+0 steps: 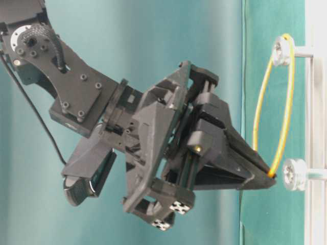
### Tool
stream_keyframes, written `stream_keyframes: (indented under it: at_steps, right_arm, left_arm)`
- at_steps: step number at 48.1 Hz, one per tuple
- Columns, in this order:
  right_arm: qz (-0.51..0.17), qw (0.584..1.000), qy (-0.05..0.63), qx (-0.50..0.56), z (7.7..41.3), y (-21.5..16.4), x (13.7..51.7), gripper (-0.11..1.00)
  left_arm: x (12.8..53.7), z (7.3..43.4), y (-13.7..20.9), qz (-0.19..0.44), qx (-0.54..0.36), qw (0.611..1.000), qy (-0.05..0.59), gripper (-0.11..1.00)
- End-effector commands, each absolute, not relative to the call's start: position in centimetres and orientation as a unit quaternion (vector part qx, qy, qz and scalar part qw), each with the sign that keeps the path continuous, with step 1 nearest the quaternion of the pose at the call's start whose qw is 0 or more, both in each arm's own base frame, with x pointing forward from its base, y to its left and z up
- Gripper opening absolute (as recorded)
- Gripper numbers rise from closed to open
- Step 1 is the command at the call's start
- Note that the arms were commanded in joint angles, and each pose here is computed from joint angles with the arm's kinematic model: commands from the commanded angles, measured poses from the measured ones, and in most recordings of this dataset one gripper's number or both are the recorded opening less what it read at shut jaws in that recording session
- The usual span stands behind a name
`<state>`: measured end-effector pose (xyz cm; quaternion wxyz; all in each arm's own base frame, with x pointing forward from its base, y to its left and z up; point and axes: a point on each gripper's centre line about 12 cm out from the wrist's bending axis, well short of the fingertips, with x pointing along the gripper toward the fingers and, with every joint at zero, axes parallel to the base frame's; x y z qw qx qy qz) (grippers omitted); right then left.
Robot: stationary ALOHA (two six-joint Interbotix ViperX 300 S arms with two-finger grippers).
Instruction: Hook the rubber onto the shaft.
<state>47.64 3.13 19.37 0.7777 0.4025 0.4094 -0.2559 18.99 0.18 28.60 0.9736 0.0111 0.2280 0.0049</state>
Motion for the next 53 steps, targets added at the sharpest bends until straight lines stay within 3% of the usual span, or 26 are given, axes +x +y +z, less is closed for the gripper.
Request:
stream_keyframes:
  at_steps: [1, 53]
  right_arm:
    - [-0.243, 0.789, 0.385, 0.412, 21.2, 2.8, 48.3, 0.07]
    - [-0.246, 0.797, 0.365, 0.414, 20.7, 1.2, 50.0, 0.07]
  left_arm:
    - [19.3, 29.9, 0.3, 0.007, 0.012, 0.977, 0.211, 0.0]
    - [19.3, 29.8, 0.2, 0.006, 0.012, 0.977, 0.212, 0.0]
